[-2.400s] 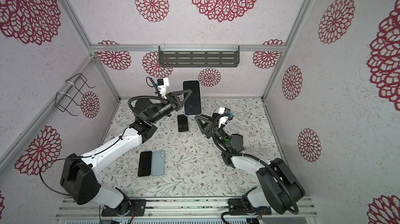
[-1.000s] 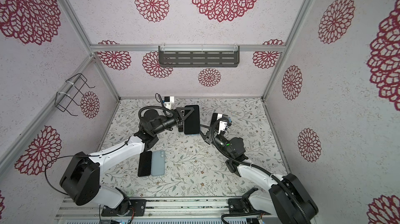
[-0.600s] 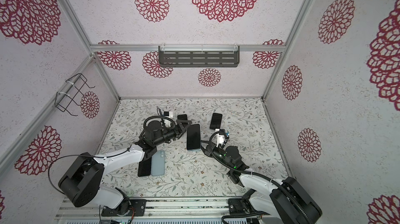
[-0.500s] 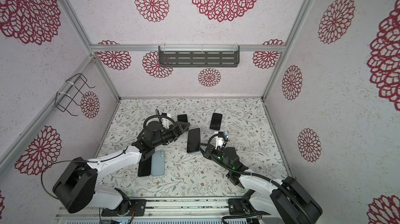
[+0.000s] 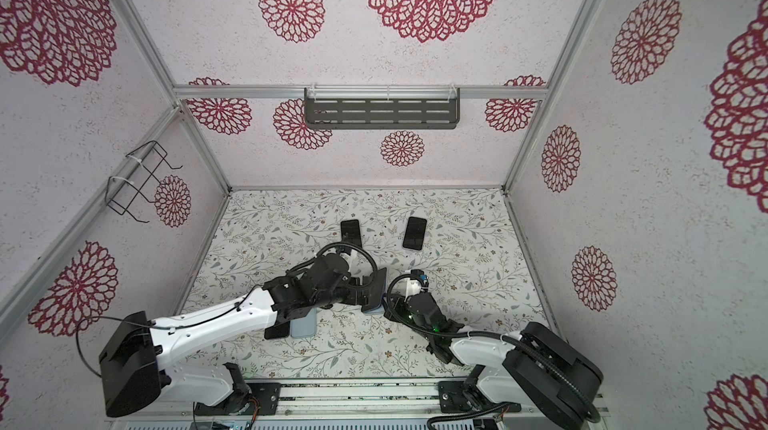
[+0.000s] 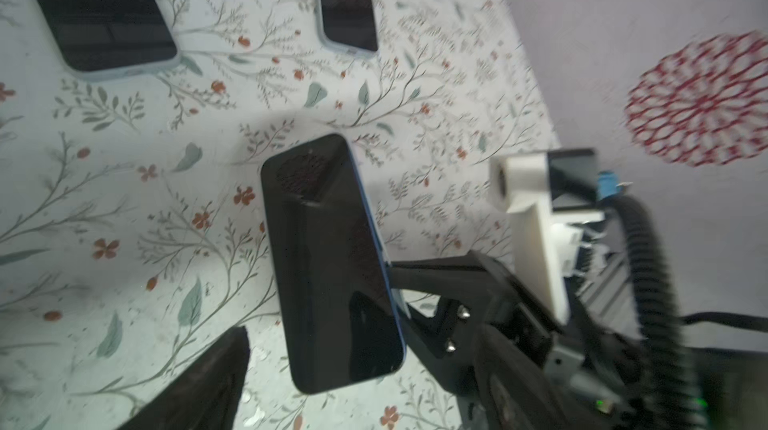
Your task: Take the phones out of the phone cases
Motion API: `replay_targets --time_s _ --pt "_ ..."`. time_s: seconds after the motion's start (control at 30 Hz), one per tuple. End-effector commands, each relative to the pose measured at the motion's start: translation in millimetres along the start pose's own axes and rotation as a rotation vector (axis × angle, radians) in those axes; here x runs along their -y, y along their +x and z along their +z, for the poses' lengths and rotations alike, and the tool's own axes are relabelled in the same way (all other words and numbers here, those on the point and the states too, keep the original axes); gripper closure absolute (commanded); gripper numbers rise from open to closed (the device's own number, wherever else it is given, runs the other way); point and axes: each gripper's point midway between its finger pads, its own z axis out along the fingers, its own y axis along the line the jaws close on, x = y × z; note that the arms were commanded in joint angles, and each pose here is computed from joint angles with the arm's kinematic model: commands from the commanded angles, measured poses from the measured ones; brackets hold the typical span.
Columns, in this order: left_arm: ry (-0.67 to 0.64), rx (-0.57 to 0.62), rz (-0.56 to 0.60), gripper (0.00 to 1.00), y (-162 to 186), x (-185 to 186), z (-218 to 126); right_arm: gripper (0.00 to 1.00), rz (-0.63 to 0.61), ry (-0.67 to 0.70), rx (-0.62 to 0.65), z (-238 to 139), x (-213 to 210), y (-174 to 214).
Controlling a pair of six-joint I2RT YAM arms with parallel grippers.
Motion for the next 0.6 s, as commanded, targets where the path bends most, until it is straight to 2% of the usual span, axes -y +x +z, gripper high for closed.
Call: replay_targets --time_s 0.0,0.4,0.57 --pt "-0.139 -0.087 0.066 0.13 23.5 -15.2 9.0 1.0 -0.022 -0.081 0.103 2.4 -32.3 -24.1" --pt "-0.181 -0.12 0.098 0.18 43.9 -8.1 39.3 1.0 -0.016 -0.084 0.086 2.9 -33.8 -17.3" --pt "-0.247 -0.107 0.154 0.27 39.3 -8.4 42.7 1.0 -0.007 -0.102 0.078 4.1 -37.8 -15.7"
